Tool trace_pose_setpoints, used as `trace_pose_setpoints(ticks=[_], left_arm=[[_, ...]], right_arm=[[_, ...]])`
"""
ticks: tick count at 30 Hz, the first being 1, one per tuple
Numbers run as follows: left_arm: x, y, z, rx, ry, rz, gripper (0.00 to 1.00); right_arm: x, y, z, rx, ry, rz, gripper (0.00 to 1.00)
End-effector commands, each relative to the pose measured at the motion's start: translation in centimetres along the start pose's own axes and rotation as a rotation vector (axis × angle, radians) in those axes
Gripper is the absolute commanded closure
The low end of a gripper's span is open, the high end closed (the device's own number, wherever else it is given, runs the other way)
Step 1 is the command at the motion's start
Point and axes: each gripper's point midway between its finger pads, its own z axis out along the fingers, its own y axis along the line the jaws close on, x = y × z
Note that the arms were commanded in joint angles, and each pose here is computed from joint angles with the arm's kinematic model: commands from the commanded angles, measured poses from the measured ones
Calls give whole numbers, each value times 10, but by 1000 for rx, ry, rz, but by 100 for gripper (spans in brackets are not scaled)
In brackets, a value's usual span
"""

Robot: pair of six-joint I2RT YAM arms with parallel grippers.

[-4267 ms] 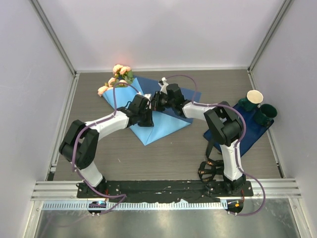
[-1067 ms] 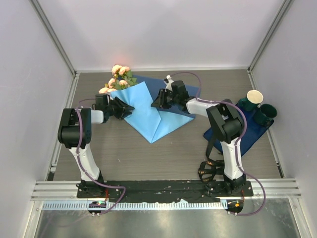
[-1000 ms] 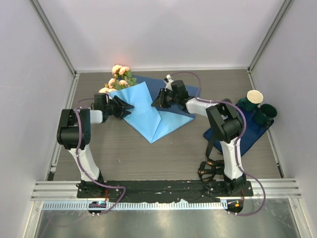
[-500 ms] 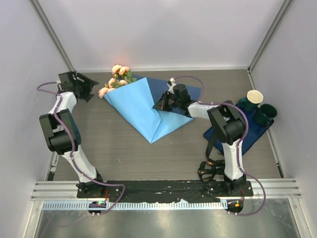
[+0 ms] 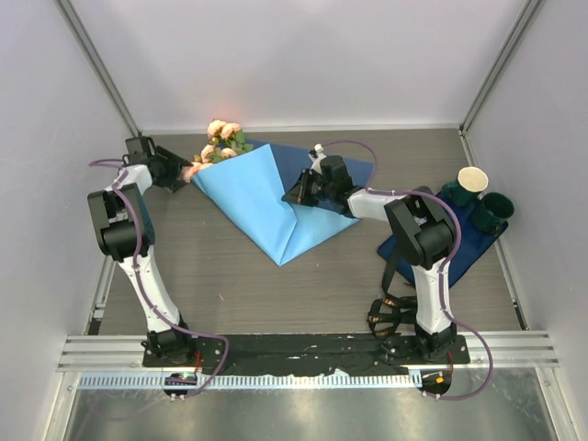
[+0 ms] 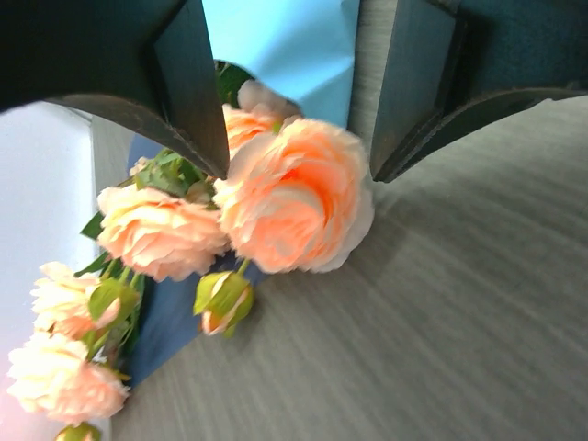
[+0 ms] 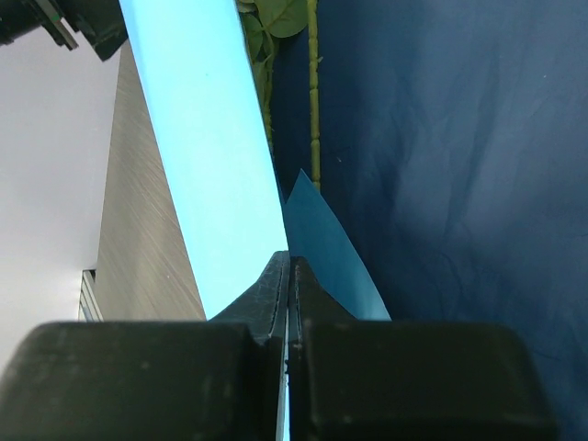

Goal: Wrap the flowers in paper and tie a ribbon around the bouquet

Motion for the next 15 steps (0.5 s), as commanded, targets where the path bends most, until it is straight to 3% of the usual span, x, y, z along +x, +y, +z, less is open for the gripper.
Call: trace_pose_setpoints(ticks=[1, 8, 11, 15], left_arm=[[-14, -22, 9, 74, -31, 32, 36], [-9, -41, 18, 184, 5, -1, 69], [-14, -56, 11, 222, -22, 47, 76], [-16, -88, 4, 291, -43, 113, 76]], right_arm=[[-26, 40, -12, -78, -64, -63, 100], [-25, 41, -15, -72, -61, -58, 100], [-26, 42, -20, -50, -66, -47, 100], [-27, 41, -28, -22, -86, 6, 100]])
